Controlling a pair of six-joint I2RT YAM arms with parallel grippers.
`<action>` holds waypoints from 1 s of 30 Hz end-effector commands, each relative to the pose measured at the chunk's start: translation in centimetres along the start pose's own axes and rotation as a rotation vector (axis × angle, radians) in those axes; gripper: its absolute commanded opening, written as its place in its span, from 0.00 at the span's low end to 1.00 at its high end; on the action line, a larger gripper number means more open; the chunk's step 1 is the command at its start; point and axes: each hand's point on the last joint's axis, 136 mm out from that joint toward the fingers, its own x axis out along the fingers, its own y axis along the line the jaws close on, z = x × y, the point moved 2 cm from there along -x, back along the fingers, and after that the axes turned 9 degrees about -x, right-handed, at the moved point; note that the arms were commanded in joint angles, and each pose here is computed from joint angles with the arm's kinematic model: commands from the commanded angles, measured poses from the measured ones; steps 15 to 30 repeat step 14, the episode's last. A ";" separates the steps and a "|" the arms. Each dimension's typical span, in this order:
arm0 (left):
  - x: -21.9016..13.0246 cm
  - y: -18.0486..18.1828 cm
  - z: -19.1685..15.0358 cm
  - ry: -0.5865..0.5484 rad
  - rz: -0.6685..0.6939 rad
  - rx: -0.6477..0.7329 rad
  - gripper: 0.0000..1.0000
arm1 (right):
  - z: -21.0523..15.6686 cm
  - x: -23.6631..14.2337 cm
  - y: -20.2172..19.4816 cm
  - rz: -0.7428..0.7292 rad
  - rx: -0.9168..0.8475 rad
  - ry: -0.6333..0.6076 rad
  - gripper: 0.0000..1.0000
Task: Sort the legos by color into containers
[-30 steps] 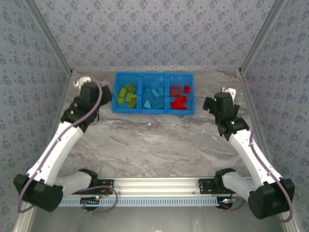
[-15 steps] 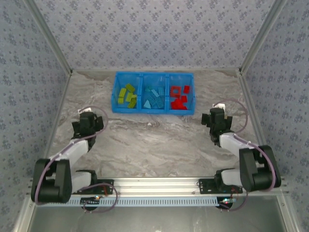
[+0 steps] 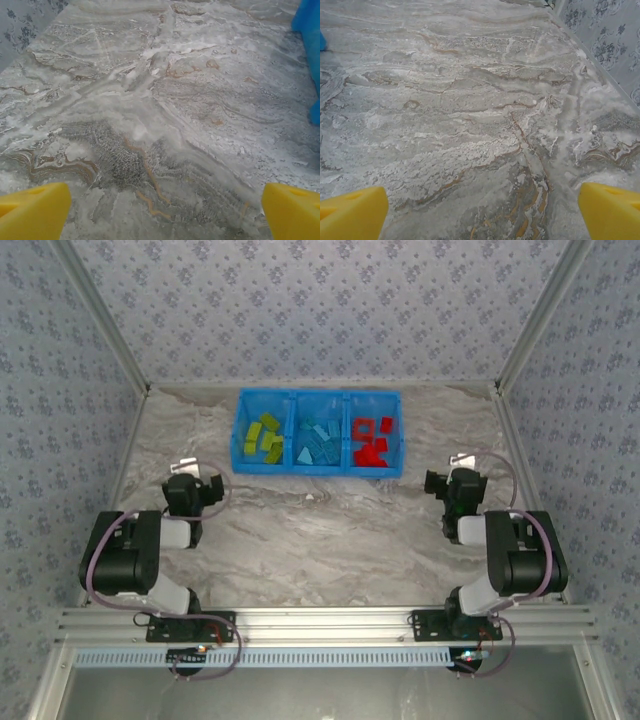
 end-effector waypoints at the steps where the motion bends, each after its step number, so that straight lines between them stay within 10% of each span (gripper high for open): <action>1: 0.3 -0.1 3.3 -0.110 -0.008 -0.040 0.98 | 1.6 0.0 0.2 0.005 0.029 -0.067 1.00; 30: 0.4 -0.3 3.2 -0.095 0.000 -0.022 0.98 | 1.6 -0.1 0.2 0.006 0.031 -0.076 1.00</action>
